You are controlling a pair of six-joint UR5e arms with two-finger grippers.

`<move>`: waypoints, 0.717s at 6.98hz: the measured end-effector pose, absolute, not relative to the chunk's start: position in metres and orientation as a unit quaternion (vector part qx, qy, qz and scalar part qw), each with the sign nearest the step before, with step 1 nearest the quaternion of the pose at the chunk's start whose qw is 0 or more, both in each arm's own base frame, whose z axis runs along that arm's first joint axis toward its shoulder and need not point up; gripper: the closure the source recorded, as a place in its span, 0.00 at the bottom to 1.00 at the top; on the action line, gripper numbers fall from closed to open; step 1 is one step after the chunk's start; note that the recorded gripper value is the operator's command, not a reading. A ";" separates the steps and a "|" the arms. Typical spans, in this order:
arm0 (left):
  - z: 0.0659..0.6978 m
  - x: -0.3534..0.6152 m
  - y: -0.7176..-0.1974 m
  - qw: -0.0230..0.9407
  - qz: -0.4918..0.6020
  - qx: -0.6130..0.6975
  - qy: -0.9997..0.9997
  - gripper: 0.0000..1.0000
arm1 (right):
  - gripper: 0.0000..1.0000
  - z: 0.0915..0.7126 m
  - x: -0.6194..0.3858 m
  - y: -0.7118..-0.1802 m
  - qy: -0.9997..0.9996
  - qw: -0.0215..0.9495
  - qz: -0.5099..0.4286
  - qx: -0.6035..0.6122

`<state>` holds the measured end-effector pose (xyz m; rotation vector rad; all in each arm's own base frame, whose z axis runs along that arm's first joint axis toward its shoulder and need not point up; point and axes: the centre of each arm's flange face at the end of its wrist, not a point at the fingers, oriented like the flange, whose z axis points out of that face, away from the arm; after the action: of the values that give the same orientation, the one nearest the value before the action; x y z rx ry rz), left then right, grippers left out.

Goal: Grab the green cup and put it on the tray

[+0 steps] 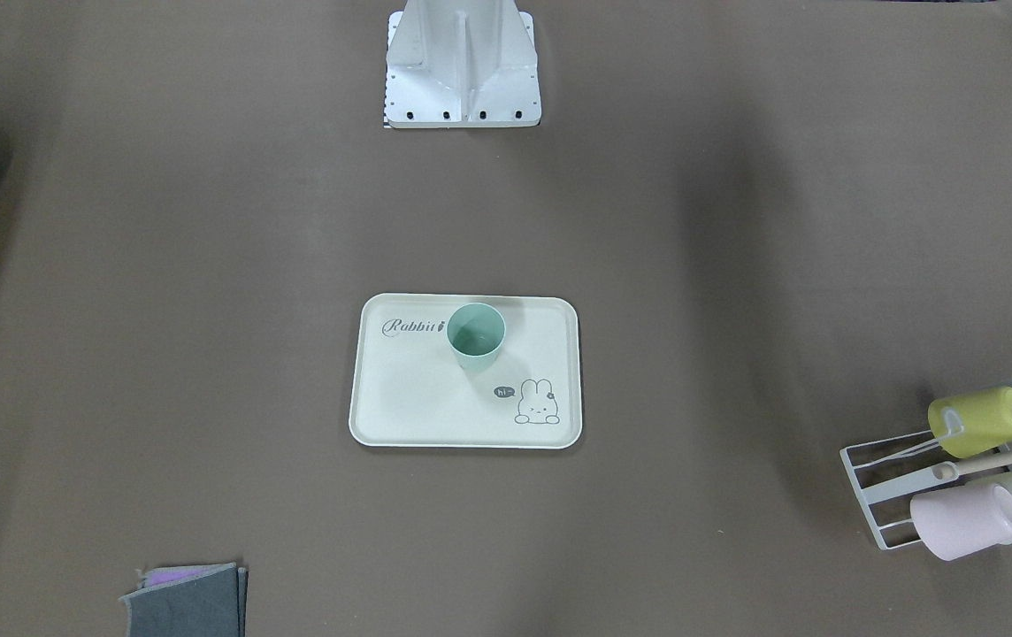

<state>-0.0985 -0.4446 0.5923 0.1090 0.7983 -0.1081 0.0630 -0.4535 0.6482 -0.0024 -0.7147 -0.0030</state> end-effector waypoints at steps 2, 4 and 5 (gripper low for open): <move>0.593 -0.098 -0.434 0.919 -0.057 0.038 0.388 0.03 | 0.00 0.649 0.063 -0.454 -0.350 0.937 -0.003 -0.001; 0.605 -0.096 -0.426 0.919 -0.062 0.024 0.389 0.02 | 0.00 0.648 0.063 -0.452 -0.351 0.936 -0.002 -0.001; 0.612 -0.096 -0.422 0.919 -0.063 0.019 0.390 0.02 | 0.00 0.649 0.063 -0.450 -0.352 0.936 -0.001 -0.002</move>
<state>-0.0958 -0.4225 0.6123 0.0389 0.8008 -0.1304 0.0627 -0.4503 0.6489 -0.0048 -0.7188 -0.0019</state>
